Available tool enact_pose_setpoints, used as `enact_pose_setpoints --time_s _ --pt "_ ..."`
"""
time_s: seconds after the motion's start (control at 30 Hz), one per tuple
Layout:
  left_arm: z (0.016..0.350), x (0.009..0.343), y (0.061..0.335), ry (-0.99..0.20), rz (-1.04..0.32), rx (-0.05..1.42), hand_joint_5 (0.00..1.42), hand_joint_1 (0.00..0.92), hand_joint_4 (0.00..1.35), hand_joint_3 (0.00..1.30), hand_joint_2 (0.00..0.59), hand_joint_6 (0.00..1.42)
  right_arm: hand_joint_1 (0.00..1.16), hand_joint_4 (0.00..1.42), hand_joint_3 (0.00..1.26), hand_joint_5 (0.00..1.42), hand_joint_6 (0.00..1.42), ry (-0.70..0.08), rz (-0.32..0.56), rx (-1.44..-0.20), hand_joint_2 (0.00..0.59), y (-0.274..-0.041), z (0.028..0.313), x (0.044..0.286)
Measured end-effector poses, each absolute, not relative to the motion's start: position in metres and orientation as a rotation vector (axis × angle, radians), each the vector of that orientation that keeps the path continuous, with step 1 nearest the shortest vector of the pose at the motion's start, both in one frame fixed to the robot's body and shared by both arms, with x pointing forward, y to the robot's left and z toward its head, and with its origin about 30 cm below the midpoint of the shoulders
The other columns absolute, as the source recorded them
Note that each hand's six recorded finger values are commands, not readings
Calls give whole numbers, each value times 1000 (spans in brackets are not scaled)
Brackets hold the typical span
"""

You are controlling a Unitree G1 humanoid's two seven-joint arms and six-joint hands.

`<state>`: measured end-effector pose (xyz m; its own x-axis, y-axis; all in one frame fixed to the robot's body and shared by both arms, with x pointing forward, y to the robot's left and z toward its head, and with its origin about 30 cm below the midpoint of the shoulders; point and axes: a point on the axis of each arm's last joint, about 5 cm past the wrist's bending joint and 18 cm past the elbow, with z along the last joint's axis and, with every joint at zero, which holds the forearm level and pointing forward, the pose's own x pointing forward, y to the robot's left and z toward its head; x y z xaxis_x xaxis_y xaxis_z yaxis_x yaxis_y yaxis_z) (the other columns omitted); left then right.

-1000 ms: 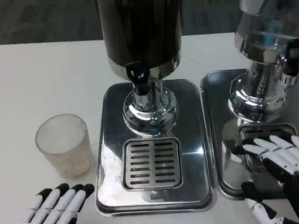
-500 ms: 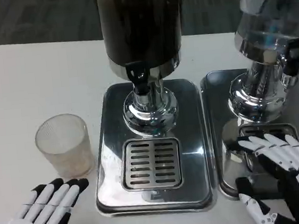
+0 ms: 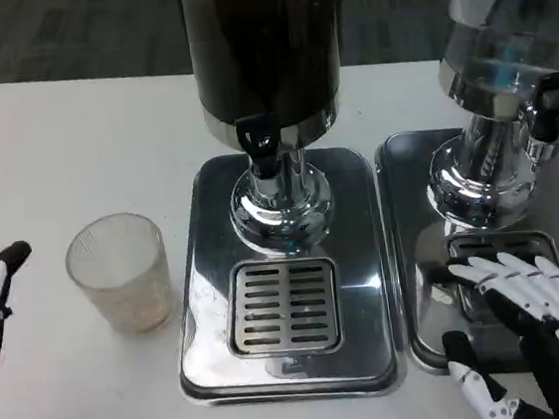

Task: Grasp the cup under the faucet to collect the drink, then remove the cup.

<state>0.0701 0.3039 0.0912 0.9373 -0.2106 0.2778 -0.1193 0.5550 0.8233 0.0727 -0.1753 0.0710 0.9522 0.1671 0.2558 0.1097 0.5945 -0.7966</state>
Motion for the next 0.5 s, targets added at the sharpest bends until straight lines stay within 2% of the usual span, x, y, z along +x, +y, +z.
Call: enact_pose_setpoints --time_s 0.23,0.5 --pt "92 77 307 -369 -3 944 147 0 0 0 48 327 343 271 339 205 140 -316 29 -937 455 -178 70 73" --pt "91 82 307 -318 30 908 155 0 0 0 47 332 343 271 345 206 144 -316 16 -930 455 -183 71 75"
